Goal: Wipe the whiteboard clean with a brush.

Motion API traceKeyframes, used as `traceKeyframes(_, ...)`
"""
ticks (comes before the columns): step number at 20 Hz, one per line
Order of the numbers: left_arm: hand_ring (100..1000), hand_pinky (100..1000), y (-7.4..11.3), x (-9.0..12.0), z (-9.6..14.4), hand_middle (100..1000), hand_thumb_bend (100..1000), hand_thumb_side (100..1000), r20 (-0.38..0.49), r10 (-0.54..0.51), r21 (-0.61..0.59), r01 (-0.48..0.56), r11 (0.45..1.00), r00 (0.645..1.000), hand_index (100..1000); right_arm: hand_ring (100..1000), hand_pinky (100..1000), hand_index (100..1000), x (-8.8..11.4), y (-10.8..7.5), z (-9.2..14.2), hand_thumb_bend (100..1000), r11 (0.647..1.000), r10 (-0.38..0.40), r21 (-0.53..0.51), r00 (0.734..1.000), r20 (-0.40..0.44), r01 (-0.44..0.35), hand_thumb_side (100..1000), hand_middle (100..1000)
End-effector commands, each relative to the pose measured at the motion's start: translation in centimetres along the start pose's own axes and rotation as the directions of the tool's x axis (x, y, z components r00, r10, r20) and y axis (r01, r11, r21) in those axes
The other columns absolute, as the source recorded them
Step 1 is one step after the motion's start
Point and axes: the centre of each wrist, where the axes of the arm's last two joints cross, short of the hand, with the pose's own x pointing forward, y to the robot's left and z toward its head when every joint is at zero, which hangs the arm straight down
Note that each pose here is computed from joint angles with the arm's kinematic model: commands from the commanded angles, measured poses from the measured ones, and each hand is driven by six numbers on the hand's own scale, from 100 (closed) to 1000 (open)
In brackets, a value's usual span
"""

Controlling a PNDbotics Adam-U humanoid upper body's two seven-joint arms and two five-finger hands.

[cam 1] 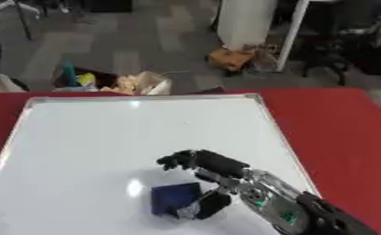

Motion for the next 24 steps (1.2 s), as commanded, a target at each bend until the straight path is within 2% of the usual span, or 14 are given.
traceKeyframes(1,530,443,0.34,0.86,-0.27,580,746,518,0.021,-0.027,-0.016,0.027,1.000,0.999,847,796,706,950,-0.05,-0.29,0.06,382,0.999,0.054,0.009,0.998,0.016,-0.054,503,749)
traceKeyframes(11,530,443,0.31,0.72,-0.18,580,744,519,0.016,-0.026,-0.017,0.026,1.000,1.000,847,756,687,941,0.33,-0.01,0.33,338,0.994,0.105,0.004,0.994,0.034,-0.105,440,693)
traceKeyframes(16,530,443,0.31,0.69,-0.16,580,742,520,0.014,-0.025,-0.017,0.026,1.000,1.000,847,722,672,897,0.36,0.23,0.29,263,0.994,0.111,0.000,0.993,0.034,-0.111,393,655)
traceKeyframes(20,530,443,0.31,0.67,-0.14,580,741,521,0.013,-0.025,-0.016,0.025,1.000,1.000,847,708,664,854,0.32,0.32,0.25,238,0.994,0.110,-0.011,0.993,0.032,-0.109,373,636)
traceKeyframes(24,530,444,0.31,0.65,-0.13,580,740,522,0.012,-0.025,-0.016,0.025,1.000,1.000,847,701,660,853,0.33,0.32,0.23,230,0.994,0.111,-0.020,0.993,0.030,-0.111,370,627)
